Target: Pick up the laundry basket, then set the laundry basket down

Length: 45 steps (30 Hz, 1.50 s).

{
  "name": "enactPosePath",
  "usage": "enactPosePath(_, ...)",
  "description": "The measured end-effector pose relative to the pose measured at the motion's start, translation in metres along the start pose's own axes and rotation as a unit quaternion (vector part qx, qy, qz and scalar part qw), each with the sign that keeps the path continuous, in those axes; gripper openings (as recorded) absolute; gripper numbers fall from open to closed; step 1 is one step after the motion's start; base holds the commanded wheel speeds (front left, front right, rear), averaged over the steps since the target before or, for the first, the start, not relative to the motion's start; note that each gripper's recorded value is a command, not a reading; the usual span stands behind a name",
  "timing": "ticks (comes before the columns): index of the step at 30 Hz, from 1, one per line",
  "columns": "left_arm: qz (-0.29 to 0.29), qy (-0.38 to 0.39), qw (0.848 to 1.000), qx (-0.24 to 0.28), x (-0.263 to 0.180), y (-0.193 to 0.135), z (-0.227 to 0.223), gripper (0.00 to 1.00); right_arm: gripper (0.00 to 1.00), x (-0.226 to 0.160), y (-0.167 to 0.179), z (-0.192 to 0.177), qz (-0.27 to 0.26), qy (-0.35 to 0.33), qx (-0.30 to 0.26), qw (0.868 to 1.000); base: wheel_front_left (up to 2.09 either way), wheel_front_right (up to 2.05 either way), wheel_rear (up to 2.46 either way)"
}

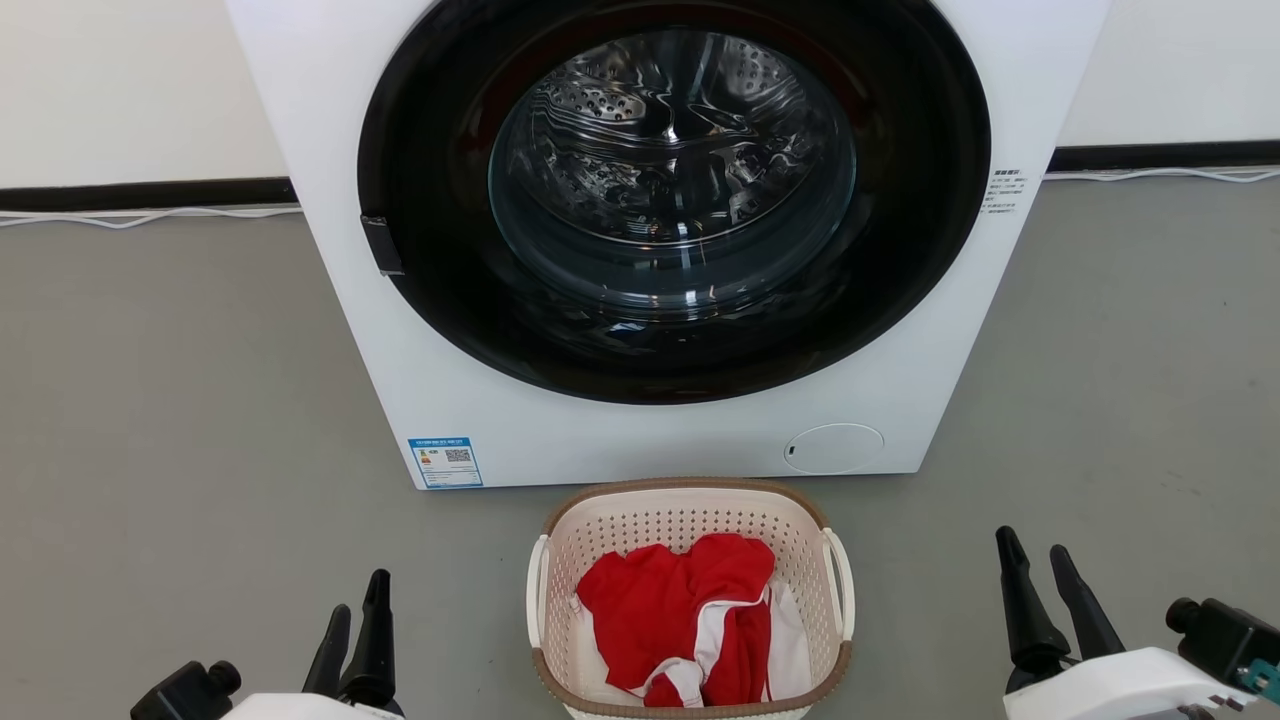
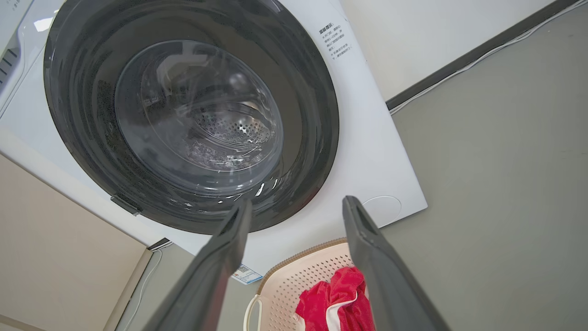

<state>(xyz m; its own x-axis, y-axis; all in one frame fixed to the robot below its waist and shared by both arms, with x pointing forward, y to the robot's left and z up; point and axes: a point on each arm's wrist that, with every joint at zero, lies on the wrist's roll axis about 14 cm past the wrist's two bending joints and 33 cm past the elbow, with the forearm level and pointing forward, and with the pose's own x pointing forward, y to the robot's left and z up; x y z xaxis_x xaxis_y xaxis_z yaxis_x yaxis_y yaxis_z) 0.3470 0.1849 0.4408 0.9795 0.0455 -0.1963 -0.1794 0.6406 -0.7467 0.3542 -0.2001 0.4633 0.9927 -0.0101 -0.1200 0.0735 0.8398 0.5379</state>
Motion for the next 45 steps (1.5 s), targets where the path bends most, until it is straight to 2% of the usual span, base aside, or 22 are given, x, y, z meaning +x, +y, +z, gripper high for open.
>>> enactPosePath(21, -0.020, -0.016, 0.989, 0.144, 0.001, -0.006, 0.005, 1.00, 1.00, -0.004, -0.012, -0.005, 0.011, 0.015, -0.148, 0.989, 0.00, 0.00, 0.00)
enactPosePath(45, -0.043, -0.031, 0.958, 0.281, -0.003, -0.008, 0.006, 1.00, 1.00, -0.008, -0.012, -0.006, 0.035, 0.012, -0.282, 0.959, 0.00, 0.00, 0.00)
